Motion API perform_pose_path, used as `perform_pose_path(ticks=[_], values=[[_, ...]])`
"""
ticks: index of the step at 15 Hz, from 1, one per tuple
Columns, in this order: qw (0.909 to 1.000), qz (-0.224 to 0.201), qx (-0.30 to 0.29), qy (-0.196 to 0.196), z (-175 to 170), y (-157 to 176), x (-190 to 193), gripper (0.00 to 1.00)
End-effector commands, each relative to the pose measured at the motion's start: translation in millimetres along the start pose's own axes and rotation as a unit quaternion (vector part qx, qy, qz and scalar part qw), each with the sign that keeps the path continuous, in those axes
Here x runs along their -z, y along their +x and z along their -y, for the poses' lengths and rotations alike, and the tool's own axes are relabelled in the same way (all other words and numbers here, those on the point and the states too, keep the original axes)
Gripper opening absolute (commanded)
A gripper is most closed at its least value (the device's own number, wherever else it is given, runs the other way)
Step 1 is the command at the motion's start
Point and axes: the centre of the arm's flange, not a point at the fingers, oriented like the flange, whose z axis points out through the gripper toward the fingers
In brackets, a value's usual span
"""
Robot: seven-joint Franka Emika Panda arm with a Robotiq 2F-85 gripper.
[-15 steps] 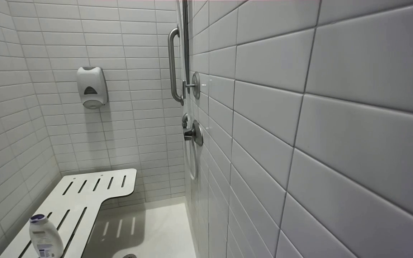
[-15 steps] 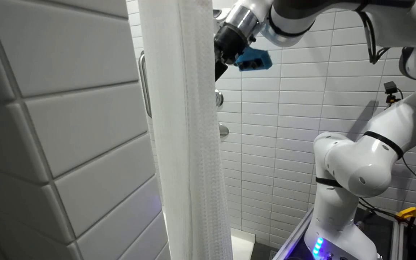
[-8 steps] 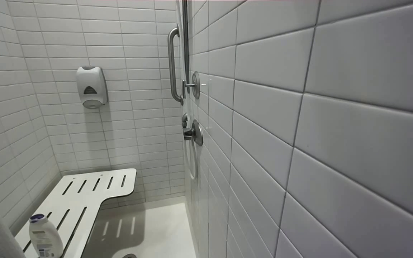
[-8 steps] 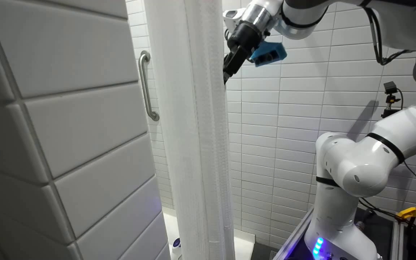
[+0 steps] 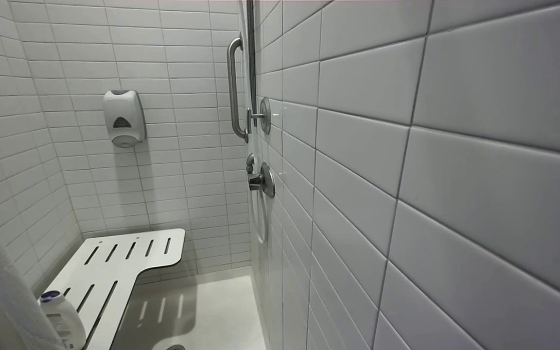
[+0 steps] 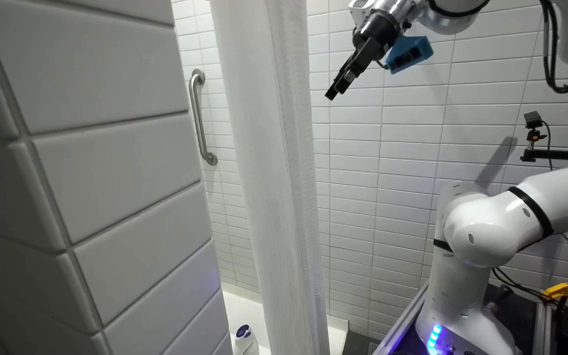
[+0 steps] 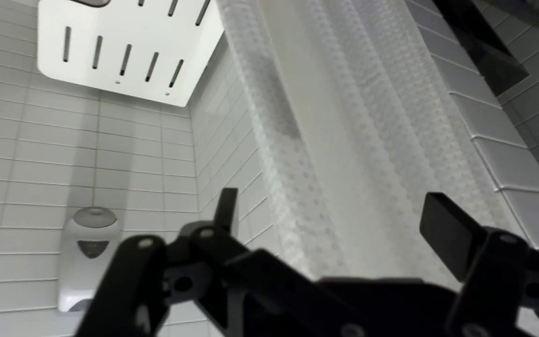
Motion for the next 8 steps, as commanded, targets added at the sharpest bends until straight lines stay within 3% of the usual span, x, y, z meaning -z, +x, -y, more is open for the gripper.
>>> perform_pose_path(ticks=[1,2,5,8], values=[[0.9950,-0.019,-0.029,-0.094,-19,-25,34,1.00],[0.9916,-0.026,-0.034,-0.122,-29,-34,38,1.00],[0.9850,-0.039,-0.068,-0.154,-64,-52,42,1.00],[0.9757,-0.031,-0.088,-0.198,-114,-57,22,1.00]])
